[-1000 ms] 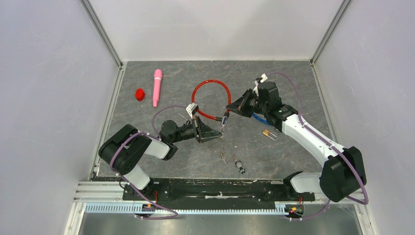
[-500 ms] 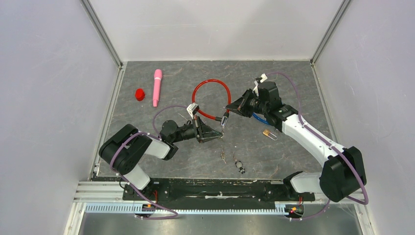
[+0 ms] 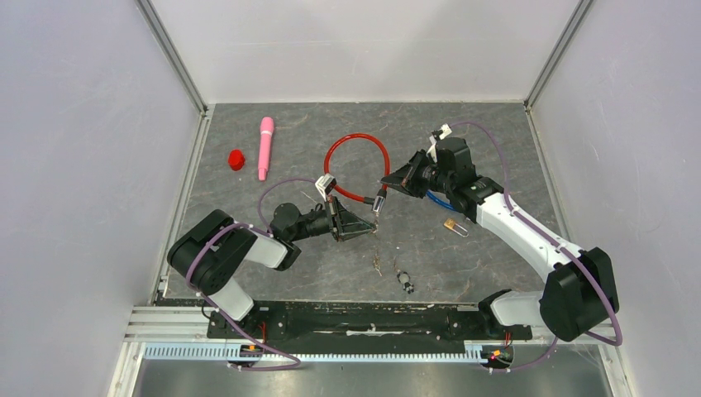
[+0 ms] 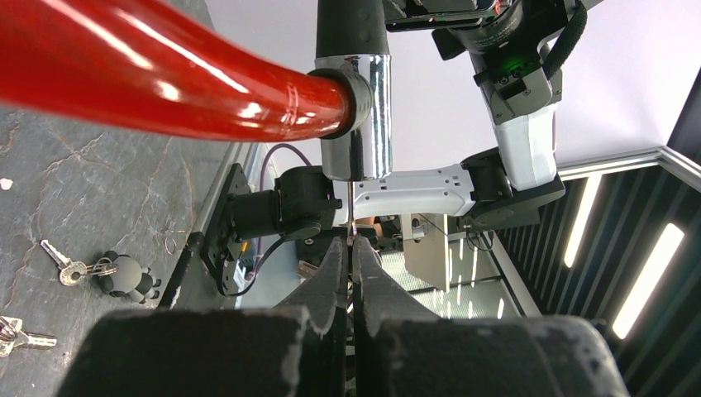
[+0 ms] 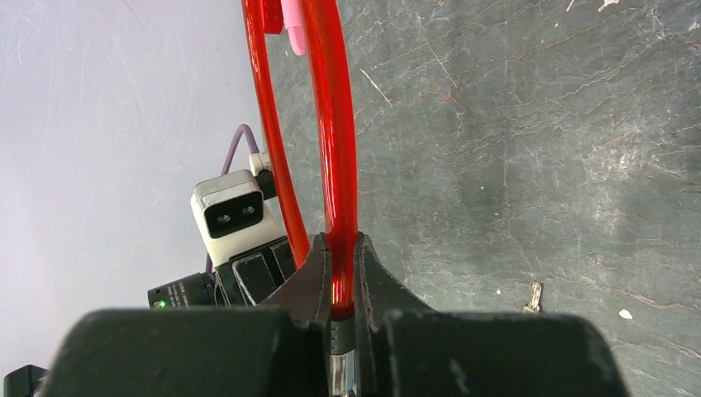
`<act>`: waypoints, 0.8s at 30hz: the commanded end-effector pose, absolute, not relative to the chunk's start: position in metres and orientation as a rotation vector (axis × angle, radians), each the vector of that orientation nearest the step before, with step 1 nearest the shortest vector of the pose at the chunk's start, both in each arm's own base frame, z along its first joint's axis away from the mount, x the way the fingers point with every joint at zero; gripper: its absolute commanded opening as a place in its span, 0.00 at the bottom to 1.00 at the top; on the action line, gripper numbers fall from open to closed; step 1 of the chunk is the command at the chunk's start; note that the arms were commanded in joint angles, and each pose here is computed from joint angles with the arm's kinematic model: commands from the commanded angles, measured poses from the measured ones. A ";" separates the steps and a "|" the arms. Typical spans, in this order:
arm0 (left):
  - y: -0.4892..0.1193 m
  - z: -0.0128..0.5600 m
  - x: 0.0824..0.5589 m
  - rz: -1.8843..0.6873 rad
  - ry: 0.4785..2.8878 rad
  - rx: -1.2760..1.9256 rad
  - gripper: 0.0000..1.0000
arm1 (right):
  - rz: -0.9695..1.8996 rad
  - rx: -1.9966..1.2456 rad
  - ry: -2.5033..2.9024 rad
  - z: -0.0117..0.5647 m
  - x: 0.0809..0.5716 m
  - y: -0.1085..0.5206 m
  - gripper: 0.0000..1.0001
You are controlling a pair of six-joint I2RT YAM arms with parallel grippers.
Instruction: Unlock with the key
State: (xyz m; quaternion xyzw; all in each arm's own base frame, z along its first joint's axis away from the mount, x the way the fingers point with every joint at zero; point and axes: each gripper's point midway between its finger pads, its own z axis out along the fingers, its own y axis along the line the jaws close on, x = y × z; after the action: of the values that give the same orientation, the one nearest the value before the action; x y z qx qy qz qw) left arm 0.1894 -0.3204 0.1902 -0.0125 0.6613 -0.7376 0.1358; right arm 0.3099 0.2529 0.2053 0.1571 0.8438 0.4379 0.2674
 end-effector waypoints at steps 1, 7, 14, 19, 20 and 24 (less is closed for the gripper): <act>-0.318 0.202 0.189 -2.162 1.847 -0.028 0.02 | 1.291 0.331 2.130 0.252 0.312 0.259 0.00; -0.317 0.202 0.189 -2.158 1.845 -0.032 0.02 | 1.293 0.332 2.122 0.255 0.313 0.258 0.00; -0.316 0.206 0.189 -2.159 1.832 -0.020 0.02 | 1.290 0.331 2.127 0.252 0.312 0.257 0.00; -0.316 0.207 0.189 -2.159 1.826 -0.012 0.02 | 1.290 0.327 2.122 0.254 0.312 0.257 0.00; -0.316 0.209 0.189 -2.160 1.821 -0.009 0.02 | 1.288 0.325 2.123 0.254 0.312 0.256 0.00; -0.316 0.213 0.189 -2.163 1.804 0.009 0.02 | 1.282 0.327 2.129 0.251 0.312 0.256 0.00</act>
State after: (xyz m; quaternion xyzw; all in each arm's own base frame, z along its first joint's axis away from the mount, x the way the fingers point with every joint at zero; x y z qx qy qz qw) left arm 0.1893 -0.3191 0.1883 -0.0159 0.6628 -0.7362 0.1356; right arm 0.3092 0.2511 0.2104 0.1554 0.8405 0.4430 0.2705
